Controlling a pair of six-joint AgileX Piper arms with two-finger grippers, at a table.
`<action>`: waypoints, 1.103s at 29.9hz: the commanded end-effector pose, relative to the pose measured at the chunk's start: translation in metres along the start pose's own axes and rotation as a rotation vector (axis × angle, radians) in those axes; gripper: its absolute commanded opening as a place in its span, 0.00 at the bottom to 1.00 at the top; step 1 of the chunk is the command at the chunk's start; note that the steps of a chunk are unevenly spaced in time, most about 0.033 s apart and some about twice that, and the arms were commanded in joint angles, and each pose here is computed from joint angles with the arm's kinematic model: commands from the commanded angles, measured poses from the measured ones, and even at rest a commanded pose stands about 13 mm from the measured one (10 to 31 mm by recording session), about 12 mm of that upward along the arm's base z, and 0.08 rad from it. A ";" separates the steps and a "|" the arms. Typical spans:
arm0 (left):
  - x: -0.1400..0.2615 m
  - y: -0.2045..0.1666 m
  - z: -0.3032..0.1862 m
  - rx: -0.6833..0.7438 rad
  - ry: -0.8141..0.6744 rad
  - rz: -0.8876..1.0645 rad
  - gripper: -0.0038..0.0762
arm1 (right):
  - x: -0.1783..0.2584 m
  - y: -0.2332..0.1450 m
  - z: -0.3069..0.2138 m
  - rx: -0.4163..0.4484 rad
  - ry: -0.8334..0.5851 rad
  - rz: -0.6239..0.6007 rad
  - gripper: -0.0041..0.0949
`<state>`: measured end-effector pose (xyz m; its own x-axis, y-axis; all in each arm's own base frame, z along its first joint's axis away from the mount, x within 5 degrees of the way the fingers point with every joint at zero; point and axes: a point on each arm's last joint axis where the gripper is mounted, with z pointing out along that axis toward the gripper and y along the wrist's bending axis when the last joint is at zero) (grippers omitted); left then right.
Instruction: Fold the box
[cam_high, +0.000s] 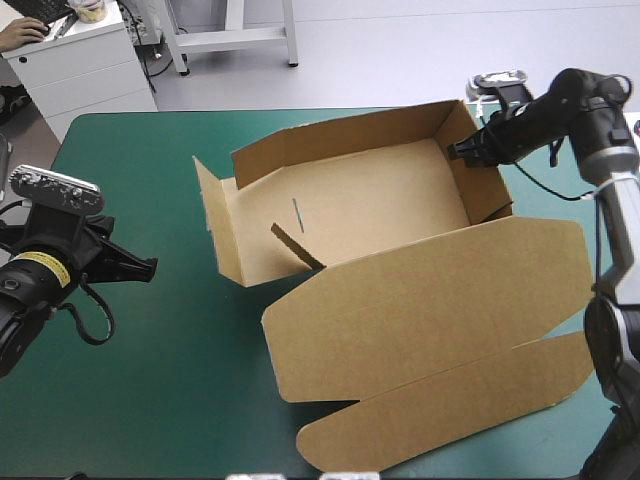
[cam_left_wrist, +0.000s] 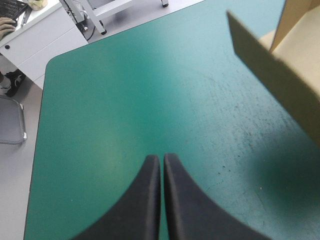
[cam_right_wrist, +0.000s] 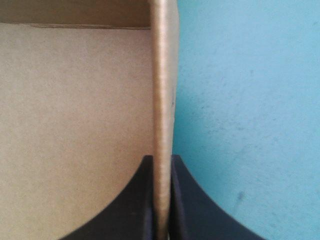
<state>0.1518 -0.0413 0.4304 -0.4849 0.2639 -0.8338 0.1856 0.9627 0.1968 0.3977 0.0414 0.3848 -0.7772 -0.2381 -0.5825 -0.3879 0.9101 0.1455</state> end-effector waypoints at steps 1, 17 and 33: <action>-0.011 0.006 -0.008 -0.030 -0.093 0.005 0.06 | 0.001 0.013 -0.080 0.022 -0.167 -0.012 0.02; -0.002 0.007 0.001 -0.088 -0.063 0.041 0.06 | 0.069 0.041 -0.185 0.067 -0.349 -0.029 0.02; 0.009 -0.009 0.072 0.113 0.144 0.049 0.07 | 0.080 0.062 -0.207 0.041 -0.421 -0.040 0.02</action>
<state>0.1979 -0.0568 0.3783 -0.6220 0.3269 -0.7115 0.2815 0.9413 0.1863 0.2228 0.0029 0.4997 -0.5308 -0.1479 -0.8345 -0.3641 0.9290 0.0669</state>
